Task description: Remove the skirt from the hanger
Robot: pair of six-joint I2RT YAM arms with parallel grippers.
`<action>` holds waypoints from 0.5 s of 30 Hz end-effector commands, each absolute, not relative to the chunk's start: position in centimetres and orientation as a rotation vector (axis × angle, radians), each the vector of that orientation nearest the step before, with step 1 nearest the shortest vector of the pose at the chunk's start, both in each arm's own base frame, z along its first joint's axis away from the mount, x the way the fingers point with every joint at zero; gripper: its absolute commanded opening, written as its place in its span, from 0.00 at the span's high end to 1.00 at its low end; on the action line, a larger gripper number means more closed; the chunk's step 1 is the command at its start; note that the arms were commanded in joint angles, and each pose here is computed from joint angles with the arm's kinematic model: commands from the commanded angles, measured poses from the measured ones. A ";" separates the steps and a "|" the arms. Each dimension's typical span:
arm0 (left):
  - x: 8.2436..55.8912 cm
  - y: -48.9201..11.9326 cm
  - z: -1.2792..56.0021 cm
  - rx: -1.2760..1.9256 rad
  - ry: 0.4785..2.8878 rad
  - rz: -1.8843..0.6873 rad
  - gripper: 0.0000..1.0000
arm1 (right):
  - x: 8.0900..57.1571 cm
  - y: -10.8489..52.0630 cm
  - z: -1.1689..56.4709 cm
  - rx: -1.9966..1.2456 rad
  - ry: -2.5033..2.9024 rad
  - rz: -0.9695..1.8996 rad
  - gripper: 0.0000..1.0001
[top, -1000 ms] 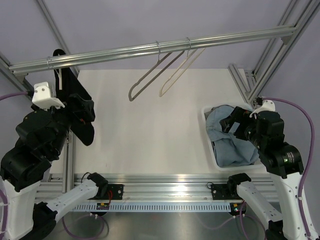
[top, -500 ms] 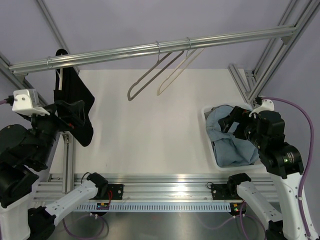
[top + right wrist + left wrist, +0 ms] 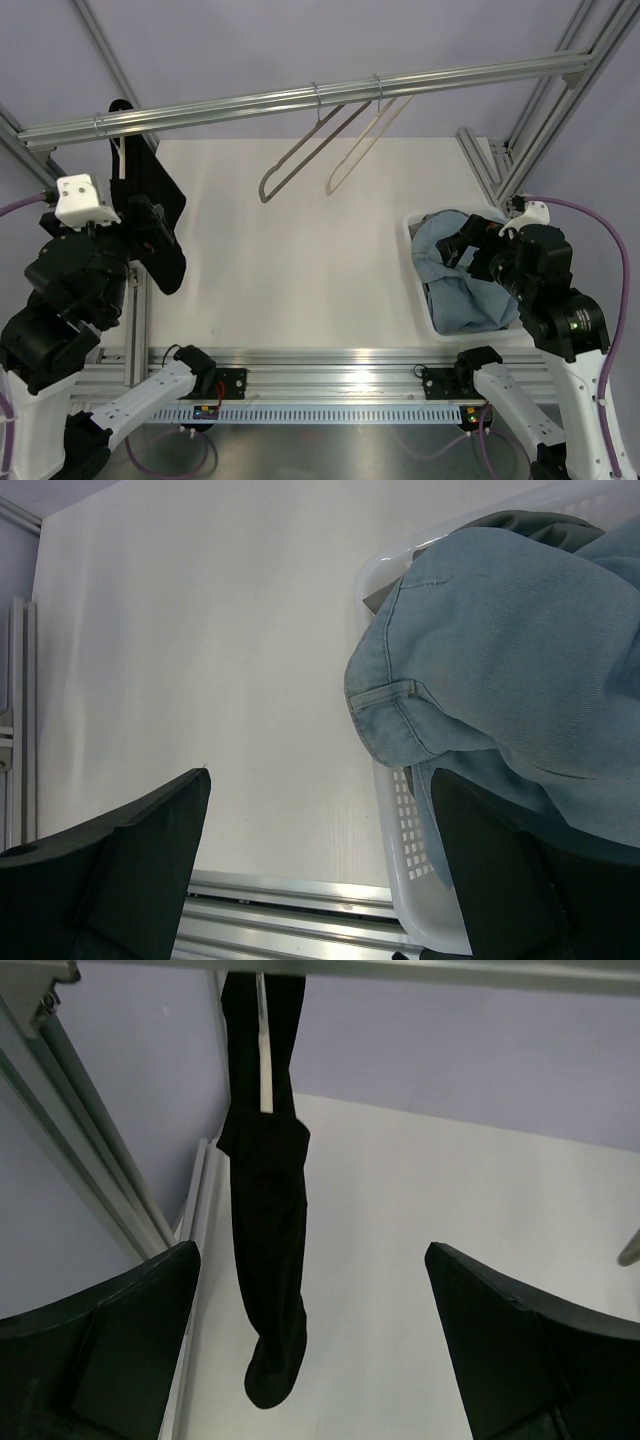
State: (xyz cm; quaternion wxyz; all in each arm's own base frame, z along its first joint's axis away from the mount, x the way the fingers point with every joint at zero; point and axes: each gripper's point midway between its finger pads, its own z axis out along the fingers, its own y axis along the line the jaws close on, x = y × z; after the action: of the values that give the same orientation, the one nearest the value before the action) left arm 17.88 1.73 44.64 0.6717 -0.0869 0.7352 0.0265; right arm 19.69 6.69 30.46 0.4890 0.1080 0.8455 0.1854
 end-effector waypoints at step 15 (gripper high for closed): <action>20.7 3.8 43.6 -0.310 1.607 0.332 0.49 | 18.9 6.6 30.7 0.233 2.045 0.452 0.00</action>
State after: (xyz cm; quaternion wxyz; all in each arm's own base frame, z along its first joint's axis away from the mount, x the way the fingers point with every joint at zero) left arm 20.39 2.78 40.41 0.6432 -0.0993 0.7481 0.1298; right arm 19.17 6.68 30.54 0.4904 0.1055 0.8443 0.1885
